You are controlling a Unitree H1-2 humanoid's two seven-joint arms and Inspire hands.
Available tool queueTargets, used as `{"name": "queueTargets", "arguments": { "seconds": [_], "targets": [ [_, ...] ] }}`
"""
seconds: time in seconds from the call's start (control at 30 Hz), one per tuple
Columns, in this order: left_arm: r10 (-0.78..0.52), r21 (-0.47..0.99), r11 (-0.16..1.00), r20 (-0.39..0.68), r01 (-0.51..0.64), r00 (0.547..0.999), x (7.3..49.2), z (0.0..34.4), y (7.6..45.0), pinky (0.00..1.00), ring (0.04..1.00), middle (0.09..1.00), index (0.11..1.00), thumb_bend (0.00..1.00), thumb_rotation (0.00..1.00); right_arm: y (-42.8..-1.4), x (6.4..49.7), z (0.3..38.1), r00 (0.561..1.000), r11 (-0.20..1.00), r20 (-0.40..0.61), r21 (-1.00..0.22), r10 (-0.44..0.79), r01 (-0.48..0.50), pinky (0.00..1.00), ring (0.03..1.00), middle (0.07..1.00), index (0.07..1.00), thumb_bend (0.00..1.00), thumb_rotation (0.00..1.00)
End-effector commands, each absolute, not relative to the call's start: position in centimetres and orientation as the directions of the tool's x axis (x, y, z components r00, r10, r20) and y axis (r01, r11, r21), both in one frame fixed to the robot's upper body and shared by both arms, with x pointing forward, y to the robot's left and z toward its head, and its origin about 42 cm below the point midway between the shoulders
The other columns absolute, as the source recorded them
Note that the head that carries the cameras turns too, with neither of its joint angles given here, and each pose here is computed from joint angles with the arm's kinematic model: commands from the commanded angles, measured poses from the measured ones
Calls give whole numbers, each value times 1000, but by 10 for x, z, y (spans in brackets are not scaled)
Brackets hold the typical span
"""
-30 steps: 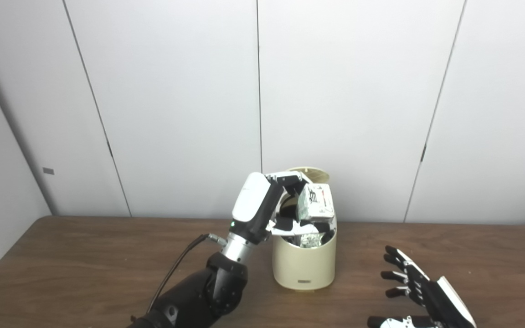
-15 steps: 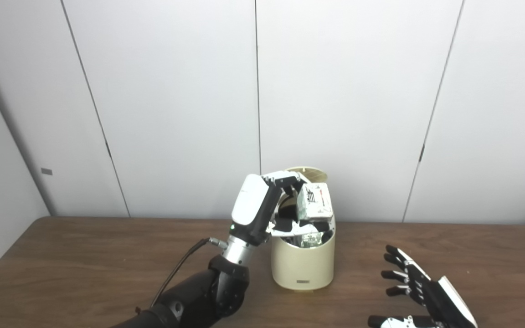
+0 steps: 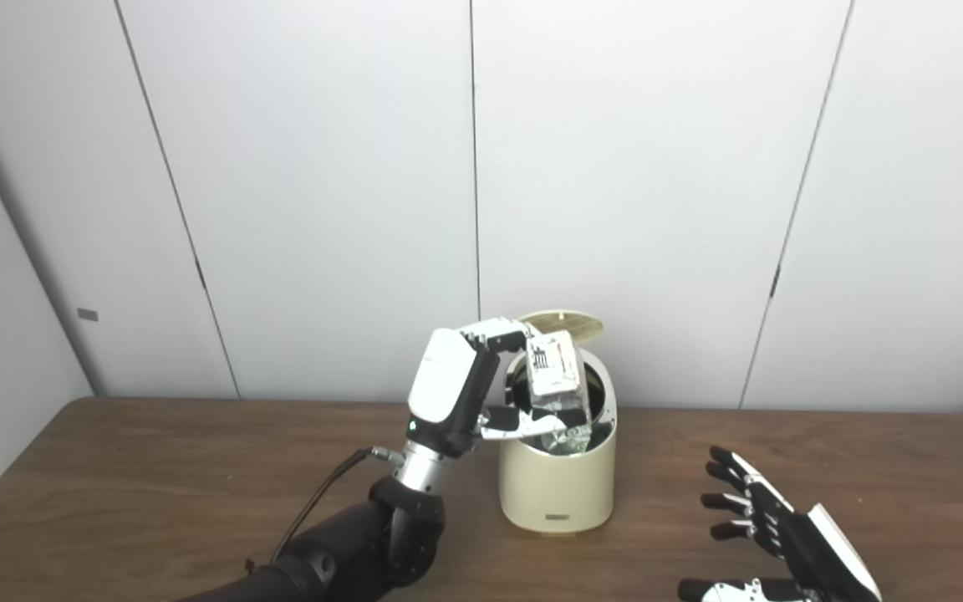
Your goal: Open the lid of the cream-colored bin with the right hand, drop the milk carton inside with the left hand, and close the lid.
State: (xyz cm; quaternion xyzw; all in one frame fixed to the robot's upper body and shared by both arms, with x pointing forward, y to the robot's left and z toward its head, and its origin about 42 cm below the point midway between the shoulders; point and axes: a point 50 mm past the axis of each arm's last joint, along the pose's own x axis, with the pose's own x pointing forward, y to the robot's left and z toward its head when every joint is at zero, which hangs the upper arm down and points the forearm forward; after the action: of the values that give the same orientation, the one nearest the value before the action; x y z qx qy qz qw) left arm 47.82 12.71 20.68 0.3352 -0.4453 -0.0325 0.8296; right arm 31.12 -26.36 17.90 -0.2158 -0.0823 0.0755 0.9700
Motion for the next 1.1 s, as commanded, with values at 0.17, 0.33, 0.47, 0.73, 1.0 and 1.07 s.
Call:
{"name": "queueTargets", "arguments": {
  "seconds": [0.17,0.33,0.47,0.73,1.0,1.07],
  "targets": [
    [-350,603,745,717,-285,602,487,213,135,528,556,498,485,520,0,-266,314,194,963,895,188,-436,196,-97,672,804,911,931,800,250],
    [-348,600,742,725,-298,595,486,212,137,522,554,498,486,520,0,-266,313,195,963,894,184,-438,198,-100,681,810,912,932,800,250],
    [-350,599,735,737,-318,578,486,211,138,514,548,496,490,520,0,-268,314,193,963,895,183,-435,198,-101,675,801,911,937,803,261],
    [-375,586,702,788,-406,488,487,211,142,490,472,492,498,503,0,-268,313,192,962,897,185,-429,200,-104,671,796,908,940,815,277],
    [-371,576,692,801,-435,471,489,215,146,471,454,487,514,501,0,-267,312,191,965,894,176,-436,194,-100,686,794,906,942,812,283],
    [-364,572,693,803,-438,472,489,214,147,470,453,487,514,501,0,-267,312,190,964,892,176,-441,197,-101,693,791,906,943,810,295]
  ]
}}
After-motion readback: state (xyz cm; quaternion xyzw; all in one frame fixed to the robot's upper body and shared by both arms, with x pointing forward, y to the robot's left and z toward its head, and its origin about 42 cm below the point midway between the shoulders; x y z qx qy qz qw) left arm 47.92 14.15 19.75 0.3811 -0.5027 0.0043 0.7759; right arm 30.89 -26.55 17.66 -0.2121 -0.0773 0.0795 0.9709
